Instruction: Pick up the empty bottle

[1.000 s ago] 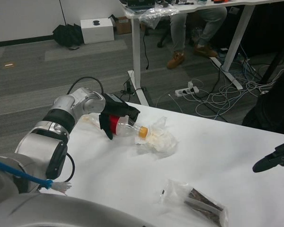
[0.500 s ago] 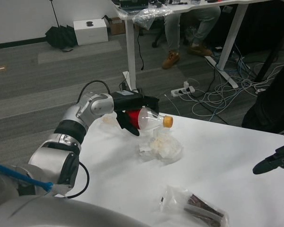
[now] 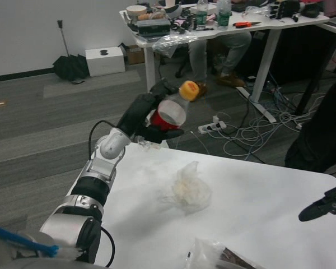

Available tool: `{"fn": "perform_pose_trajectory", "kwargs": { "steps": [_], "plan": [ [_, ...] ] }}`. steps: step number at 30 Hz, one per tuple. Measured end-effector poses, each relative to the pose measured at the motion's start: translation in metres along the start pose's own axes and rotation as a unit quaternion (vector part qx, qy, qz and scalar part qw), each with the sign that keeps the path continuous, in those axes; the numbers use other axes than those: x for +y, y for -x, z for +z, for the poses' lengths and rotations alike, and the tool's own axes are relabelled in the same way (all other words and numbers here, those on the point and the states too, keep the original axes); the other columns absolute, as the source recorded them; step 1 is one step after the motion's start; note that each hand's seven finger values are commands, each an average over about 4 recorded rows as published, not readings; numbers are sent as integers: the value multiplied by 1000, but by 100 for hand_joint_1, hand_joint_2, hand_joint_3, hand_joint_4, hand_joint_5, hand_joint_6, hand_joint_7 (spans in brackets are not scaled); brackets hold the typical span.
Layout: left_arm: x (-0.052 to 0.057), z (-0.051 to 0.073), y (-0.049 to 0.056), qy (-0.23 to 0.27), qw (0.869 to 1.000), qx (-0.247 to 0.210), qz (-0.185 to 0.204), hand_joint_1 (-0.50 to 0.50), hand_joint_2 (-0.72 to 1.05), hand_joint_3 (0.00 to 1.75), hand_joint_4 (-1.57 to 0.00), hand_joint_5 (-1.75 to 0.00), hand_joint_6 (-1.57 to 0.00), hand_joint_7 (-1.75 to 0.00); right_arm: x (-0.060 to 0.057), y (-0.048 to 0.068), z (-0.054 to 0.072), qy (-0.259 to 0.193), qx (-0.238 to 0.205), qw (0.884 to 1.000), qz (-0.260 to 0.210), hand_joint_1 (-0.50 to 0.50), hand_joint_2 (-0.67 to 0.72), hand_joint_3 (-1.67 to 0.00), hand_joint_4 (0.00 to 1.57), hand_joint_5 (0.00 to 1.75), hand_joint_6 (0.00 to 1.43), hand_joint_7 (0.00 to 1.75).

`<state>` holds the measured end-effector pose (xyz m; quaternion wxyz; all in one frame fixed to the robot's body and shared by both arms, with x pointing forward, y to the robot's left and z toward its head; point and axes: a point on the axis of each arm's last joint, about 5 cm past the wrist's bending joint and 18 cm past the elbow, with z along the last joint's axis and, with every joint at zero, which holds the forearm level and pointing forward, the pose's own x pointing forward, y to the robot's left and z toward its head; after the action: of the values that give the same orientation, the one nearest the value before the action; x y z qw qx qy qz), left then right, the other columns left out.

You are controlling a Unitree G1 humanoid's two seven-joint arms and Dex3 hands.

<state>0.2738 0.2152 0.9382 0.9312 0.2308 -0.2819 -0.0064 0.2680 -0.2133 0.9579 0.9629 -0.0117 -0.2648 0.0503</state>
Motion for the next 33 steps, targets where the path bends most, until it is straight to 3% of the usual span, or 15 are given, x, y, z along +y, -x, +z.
{"fn": "perform_pose_trajectory", "kwargs": {
  "steps": [3,9,15,21,28,33],
  "plan": [
    [-11,5,-7,40,998,-18,41,-50,87,72,-157,-175,-113,-126,-3,1,-2,1,5,1000,-9,-38,60,0,0,0,0,0],
    [-38,19,-25,112,990,-56,71,-50,87,70,-157,-175,-126,-126,-7,2,-4,-2,14,1000,-24,-38,60,0,0,0,0,0],
    [-55,23,-27,139,985,-54,83,-50,87,70,-153,-175,-138,-131,-13,0,-2,-2,8,999,-43,-38,53,0,0,0,0,0],
    [-74,16,-19,177,977,-20,114,-50,96,70,-153,-175,-144,-133,-10,-10,4,11,-34,999,-40,-38,53,0,0,0,0,0],
    [-82,15,-17,182,976,-16,114,-50,96,70,-153,-175,-144,-133,-4,-17,13,22,-76,996,-37,-33,49,0,0,0,0,0],
    [-82,20,-19,184,974,-33,124,-50,96,70,-150,-175,-144,-140,3,-20,18,22,-96,995,-25,-33,47,0,0,0,0,0]
  ]
}}
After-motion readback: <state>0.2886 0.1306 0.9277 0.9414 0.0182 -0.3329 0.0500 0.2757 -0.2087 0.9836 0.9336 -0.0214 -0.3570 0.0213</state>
